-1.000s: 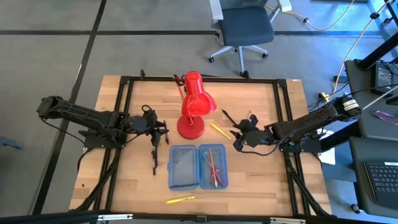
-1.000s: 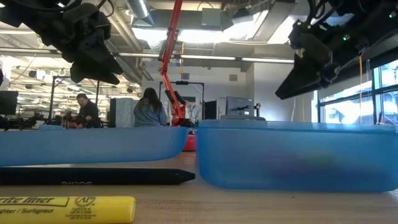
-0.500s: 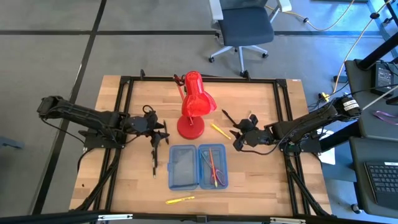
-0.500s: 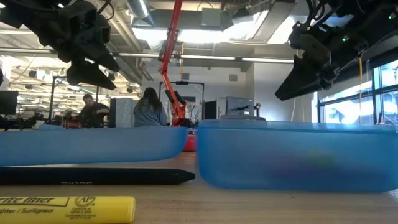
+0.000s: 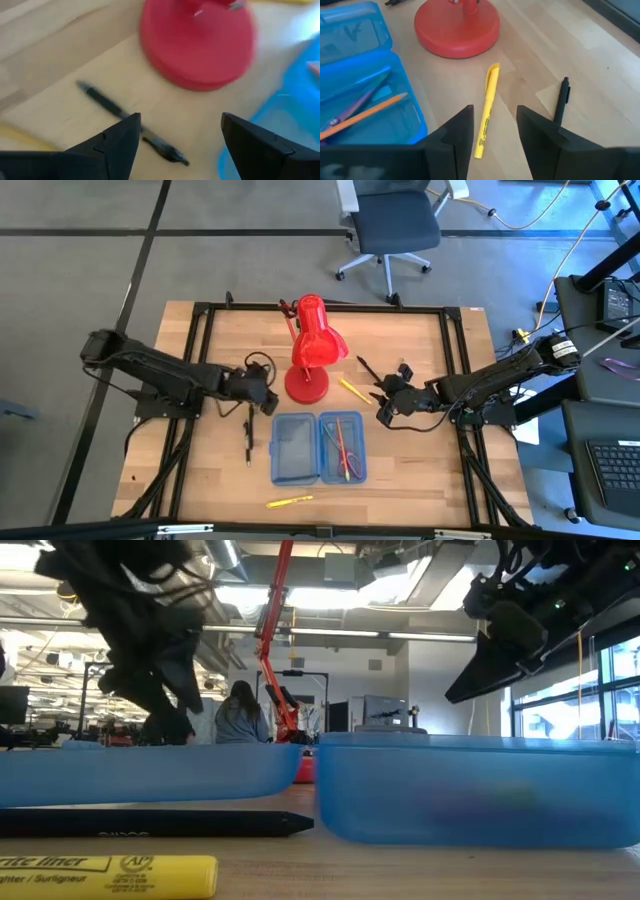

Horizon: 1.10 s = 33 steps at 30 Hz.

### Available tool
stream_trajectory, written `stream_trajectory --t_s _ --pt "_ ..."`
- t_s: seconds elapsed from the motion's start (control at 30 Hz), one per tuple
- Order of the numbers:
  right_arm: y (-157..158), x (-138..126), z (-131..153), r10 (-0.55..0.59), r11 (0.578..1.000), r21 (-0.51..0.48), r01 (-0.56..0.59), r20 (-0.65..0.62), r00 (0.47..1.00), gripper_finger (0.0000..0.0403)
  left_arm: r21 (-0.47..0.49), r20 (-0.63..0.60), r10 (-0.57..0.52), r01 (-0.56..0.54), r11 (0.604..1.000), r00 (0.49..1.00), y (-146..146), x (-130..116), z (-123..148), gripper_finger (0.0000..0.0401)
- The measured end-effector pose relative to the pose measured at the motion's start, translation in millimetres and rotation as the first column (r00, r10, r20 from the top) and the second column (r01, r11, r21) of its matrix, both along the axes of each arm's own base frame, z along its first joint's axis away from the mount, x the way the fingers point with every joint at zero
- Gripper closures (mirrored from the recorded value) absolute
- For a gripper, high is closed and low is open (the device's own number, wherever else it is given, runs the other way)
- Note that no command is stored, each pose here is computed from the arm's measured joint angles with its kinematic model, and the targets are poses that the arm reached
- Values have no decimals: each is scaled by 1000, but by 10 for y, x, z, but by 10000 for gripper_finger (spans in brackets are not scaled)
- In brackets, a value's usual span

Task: Pick & place school supplies into a supply box
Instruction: Put the black pen into the blue supply box

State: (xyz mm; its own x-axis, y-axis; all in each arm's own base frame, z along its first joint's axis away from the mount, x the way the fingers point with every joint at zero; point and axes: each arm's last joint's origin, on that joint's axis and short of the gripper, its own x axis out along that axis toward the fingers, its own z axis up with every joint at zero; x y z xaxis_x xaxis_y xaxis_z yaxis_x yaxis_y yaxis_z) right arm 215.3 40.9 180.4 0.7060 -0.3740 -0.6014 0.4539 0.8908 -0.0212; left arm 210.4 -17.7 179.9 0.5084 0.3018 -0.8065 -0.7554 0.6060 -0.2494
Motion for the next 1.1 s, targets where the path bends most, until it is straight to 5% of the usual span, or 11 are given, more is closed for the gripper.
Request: stream_trajectory --t_s 0.4,0.7,1.1 --pt "-2 0 -1 51 997 -59 -53 -36 998 250 -52 -239 142 -159 986 960 -51 420 -344 137" --pt "-3 -4 -4 68 994 -79 -72 -52 996 250 -93 -370 200 -250 964 907 55 493 -526 143" --pt "-7 -22 -24 74 993 -90 -82 -86 994 250 -113 -384 204 -265 958 901 83 484 -536 261"
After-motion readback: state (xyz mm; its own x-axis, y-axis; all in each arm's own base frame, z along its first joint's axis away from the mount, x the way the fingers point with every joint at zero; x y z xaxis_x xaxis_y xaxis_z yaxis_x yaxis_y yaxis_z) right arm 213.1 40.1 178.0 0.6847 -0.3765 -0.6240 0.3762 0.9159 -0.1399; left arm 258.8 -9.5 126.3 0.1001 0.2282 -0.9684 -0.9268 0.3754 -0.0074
